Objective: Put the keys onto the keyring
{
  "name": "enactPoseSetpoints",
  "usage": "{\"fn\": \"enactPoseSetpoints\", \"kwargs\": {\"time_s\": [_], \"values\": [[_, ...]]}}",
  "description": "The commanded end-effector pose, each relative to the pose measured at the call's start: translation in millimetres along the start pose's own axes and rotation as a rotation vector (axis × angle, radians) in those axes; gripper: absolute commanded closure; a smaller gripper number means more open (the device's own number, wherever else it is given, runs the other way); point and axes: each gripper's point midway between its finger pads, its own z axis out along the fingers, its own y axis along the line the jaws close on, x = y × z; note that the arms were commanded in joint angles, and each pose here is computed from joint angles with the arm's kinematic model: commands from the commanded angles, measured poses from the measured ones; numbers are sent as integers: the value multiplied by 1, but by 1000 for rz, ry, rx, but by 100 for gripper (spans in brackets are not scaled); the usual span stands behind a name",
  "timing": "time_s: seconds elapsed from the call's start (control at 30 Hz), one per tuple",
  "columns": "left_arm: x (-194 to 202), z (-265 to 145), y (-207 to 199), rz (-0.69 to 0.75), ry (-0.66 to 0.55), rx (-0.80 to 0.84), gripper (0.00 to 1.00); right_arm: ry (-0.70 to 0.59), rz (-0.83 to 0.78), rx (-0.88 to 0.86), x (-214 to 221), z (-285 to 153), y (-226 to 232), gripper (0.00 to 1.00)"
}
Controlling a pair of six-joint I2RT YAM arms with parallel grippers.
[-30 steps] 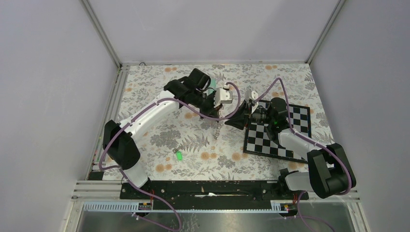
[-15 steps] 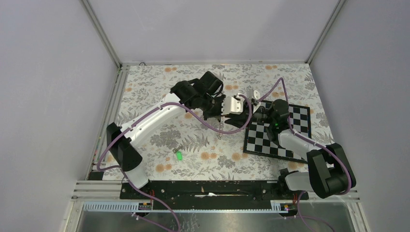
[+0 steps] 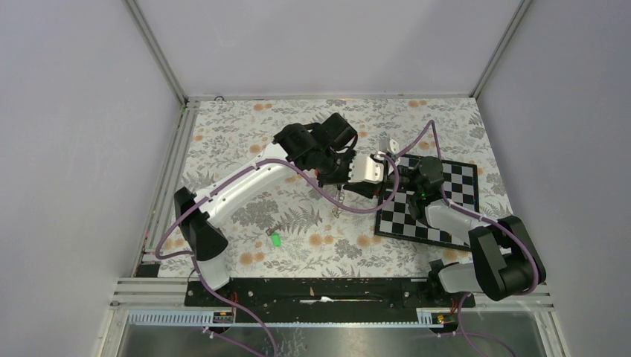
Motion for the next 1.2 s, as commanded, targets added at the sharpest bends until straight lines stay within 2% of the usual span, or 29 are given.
{"fn": "enactPoseSetpoints", "kwargs": {"time_s": [0.0,0.37,0.6,0.73,0.97,1.17], "values": [[-13,-9,7,1,-14,-35,100,-37,-68,-20,-13,6,4,67],[-17,-7,4,-26,-35,-16,100,-26,-69,-27,-10,6,6,89],[-16,-6,3,-39,-36,-9,100,-14,-72,-18,-7,6,4,89],[-16,-8,4,-52,-54,-6,100,-11,-71,-15,-8,6,2,100],[-16,-17,7,-108,-157,48,100,-12,-76,-1,-15,5,1,100],[-14,-21,2,-116,-296,102,84,-28,-56,21,-23,4,-3,100]]}}
